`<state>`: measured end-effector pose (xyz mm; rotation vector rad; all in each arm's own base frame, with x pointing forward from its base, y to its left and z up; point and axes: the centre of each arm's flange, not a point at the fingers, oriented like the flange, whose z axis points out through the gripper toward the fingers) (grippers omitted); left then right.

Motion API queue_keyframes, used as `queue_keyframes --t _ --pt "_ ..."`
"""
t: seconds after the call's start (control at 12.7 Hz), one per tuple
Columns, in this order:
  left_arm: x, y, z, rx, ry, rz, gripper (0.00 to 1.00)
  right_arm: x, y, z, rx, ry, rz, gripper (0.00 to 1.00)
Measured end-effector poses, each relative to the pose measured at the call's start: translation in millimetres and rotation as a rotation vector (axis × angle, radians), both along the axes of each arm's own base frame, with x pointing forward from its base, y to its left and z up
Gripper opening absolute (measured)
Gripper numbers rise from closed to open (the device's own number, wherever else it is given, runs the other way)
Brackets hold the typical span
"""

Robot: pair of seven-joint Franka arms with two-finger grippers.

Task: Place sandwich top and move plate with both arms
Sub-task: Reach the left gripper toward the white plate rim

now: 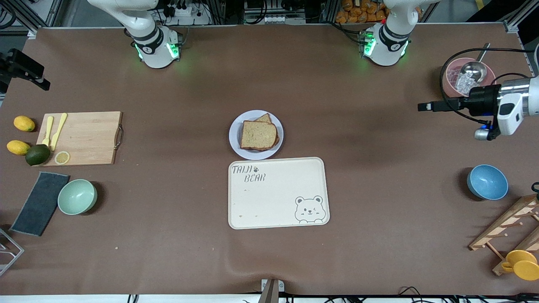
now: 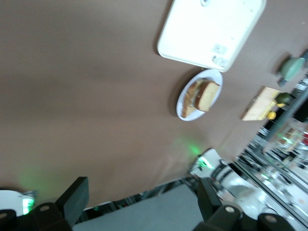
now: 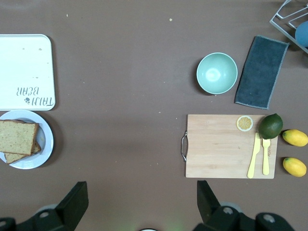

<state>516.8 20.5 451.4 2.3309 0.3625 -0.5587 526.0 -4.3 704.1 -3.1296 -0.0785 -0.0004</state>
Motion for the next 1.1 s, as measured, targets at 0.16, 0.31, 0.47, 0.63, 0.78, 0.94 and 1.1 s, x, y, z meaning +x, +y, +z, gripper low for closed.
queue_keyframes --t 0.16,0.31,0.47,0.63,0.78,0.94,1.1 --pt "-4 -7 -19 -0.052 0.002 0.014 1.0 1 0 -4 0.0 0.007 0.001 1.0" --pt "-10 -17 -43 -0.124 -0.02 -0.005 1.0 1 1 -7 0.0 0.014 0.001 1.0" --pt "-12 -30 -74 -0.194 -0.065 -0.052 1.0 1 1 -8 0.0 0.015 0.003 1.0" --pt "-14 -41 -102 -0.262 -0.102 -0.065 1.0 3 3 -9 0.0 0.011 0.005 1.0" --pt "-16 -55 -121 -0.309 -0.134 -0.069 1.0 6 3 -13 0.002 0.014 0.006 1.0" --pt "-20 -72 -138 -0.353 -0.176 -0.074 1.0 10 3 -19 0.002 0.019 0.007 1.0" --pt "-24 -86 -158 -0.392 -0.218 -0.081 1.0 15 4 -26 0.003 0.02 0.008 1.0"
